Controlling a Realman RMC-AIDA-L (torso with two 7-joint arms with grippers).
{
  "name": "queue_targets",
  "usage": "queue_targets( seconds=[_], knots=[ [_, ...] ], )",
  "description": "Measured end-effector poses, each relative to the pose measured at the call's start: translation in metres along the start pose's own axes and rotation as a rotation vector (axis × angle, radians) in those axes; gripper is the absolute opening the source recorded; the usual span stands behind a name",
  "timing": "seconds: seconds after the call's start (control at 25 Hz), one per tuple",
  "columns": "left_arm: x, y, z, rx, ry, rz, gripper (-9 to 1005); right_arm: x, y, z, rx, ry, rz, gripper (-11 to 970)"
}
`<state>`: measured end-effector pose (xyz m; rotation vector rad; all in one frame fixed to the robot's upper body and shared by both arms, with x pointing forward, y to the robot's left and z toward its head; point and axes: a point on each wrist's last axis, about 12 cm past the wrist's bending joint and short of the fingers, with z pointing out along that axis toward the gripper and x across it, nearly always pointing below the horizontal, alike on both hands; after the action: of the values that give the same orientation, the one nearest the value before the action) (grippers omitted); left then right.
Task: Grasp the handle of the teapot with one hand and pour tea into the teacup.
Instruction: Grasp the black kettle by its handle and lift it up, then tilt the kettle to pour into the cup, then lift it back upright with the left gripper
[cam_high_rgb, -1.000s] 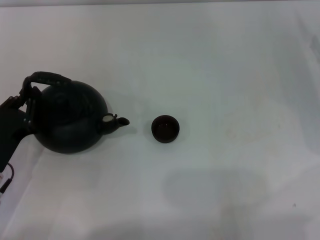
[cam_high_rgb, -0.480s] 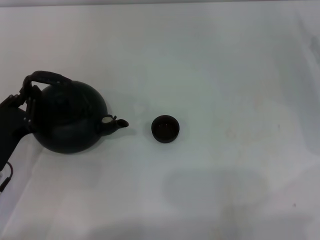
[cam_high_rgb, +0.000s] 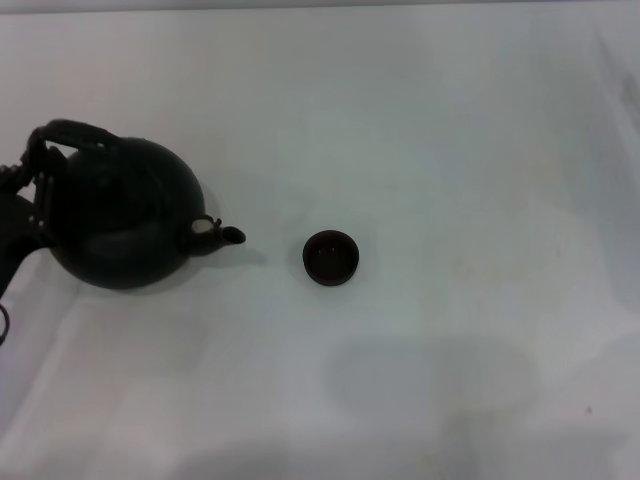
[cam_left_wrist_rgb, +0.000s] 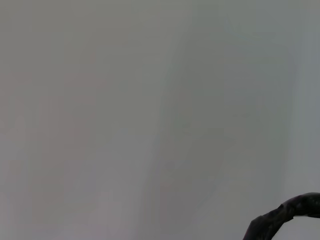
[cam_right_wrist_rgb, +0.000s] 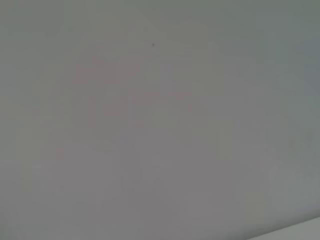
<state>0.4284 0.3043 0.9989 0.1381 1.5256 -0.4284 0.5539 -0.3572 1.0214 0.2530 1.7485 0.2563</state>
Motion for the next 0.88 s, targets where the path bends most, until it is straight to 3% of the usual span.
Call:
queue_targets(
  seconds=[0.24, 0.56, 0.88],
  knots=[
    [-0.013, 0.011, 0.006, 0.029, -0.041, 0.077, 151, 0.0, 0.0, 0.0, 0.0, 0.0, 0.0, 829],
    [-0.041, 0.031, 0.038, 0.086, -0.097, 0.227, 152, 0.0, 0.0, 0.0, 0.002, 0.001, -0.001, 829],
    [-0.05, 0.026, 0.073, 0.19, -0.08, 0.276, 153, 0.002, -0.002, -0.002, 0.005, 0.01, -0.003, 829]
  ],
)
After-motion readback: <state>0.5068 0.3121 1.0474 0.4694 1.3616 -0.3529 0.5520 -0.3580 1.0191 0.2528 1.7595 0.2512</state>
